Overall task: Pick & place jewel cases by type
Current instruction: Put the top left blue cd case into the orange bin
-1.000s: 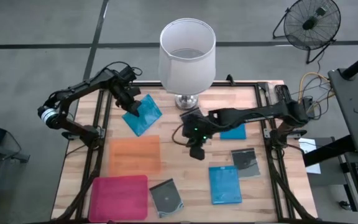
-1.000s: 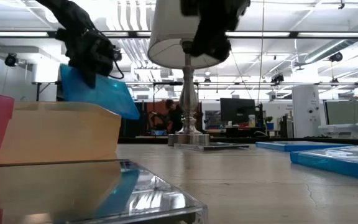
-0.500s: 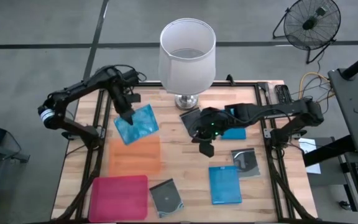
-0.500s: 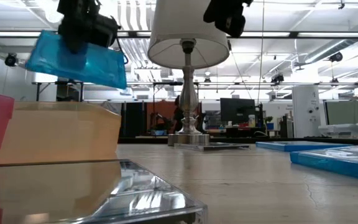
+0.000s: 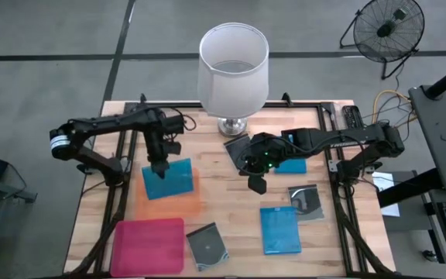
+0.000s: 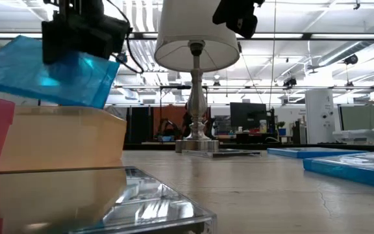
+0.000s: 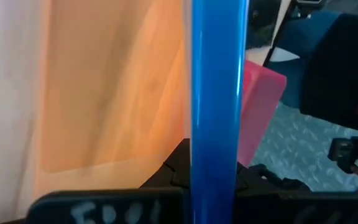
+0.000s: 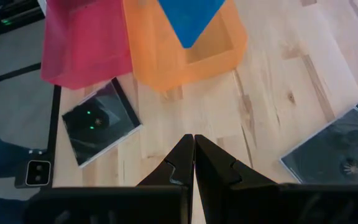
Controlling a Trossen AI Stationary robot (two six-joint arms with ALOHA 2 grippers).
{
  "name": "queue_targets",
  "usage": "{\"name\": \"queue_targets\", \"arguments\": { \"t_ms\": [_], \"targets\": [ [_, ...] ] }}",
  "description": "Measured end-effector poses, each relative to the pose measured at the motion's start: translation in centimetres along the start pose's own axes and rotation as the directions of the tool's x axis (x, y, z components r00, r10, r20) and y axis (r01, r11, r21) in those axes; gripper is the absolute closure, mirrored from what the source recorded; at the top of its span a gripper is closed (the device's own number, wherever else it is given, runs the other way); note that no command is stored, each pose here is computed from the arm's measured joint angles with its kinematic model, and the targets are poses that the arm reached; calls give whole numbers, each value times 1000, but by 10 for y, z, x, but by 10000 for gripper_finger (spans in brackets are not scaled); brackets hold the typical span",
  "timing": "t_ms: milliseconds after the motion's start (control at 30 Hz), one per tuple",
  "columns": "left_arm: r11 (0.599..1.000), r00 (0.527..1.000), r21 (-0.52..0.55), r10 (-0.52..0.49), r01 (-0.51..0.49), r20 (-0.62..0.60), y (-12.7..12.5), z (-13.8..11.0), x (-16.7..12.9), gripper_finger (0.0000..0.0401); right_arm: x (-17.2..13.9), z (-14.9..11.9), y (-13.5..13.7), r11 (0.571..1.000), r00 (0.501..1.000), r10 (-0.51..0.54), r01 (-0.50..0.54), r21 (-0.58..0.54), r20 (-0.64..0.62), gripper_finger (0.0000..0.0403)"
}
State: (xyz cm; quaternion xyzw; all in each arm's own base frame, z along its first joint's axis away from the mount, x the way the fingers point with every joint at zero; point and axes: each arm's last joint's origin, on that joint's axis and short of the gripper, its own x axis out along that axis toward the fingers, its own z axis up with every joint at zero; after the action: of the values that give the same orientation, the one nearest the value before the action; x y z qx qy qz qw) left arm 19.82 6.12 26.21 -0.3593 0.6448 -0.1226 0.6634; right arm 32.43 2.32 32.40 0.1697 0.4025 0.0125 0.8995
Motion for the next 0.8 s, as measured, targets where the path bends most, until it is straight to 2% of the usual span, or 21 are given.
{"name": "queue_targets", "arguments": {
  "t_ms": [800],
  "targets": [
    [998,999,55,-32,34,-41,22,-3,59,401,0,0,0,1000,1000,-14,15,-7,5,394]
  ]
}}
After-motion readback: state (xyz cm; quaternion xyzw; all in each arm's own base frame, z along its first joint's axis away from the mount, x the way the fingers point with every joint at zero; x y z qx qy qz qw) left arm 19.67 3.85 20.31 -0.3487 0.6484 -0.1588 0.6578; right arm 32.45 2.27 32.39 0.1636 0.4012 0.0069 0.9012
